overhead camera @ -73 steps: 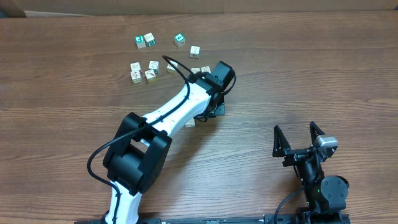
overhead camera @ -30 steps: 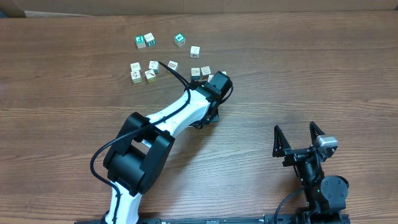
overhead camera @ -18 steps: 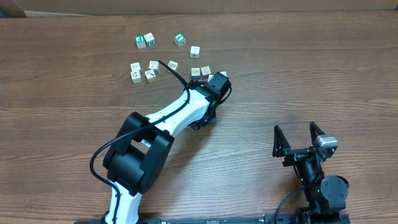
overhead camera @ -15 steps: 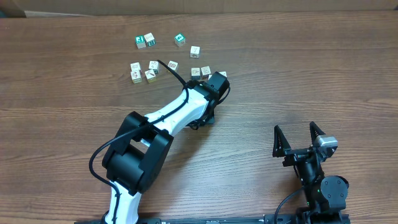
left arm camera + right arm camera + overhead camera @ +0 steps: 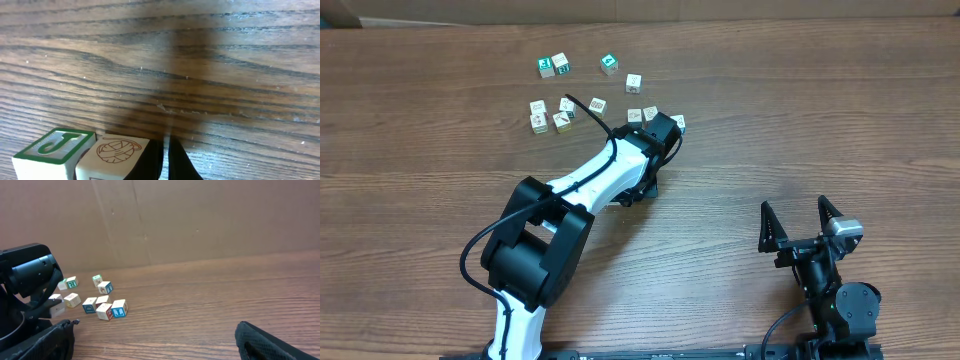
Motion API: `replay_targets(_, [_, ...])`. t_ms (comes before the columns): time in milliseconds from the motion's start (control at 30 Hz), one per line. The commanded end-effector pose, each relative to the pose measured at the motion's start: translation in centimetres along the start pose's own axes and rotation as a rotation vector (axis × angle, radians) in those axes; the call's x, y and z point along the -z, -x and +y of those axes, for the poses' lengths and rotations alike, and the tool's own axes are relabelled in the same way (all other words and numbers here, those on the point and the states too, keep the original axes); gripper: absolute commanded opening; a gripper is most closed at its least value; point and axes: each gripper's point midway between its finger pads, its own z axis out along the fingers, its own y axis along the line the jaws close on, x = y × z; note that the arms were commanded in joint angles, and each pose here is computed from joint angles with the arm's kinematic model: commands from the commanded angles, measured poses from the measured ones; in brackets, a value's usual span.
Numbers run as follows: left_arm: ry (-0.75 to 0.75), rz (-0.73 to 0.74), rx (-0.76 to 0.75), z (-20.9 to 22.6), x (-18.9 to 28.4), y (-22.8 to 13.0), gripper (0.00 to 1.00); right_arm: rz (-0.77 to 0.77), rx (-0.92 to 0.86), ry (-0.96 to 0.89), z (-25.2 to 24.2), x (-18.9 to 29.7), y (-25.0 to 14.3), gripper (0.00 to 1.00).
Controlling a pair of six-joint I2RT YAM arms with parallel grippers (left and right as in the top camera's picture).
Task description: Form a horizontal line
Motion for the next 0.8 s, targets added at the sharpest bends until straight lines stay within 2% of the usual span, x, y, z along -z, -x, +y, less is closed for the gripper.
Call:
replay_targets(0, [0.06,0.005,-0.042,1.44,-0.73,-0.38,0.04,-0.004,0.004,-0.01,-0.25,-0.01,-0.17,1.0])
replay_targets(767, [0.062,0.011,-0.059,1.49,-0.72,-0.53,0.04,-0.004,0.004,-0.01,-0.25,-0.01,-0.17,1.0])
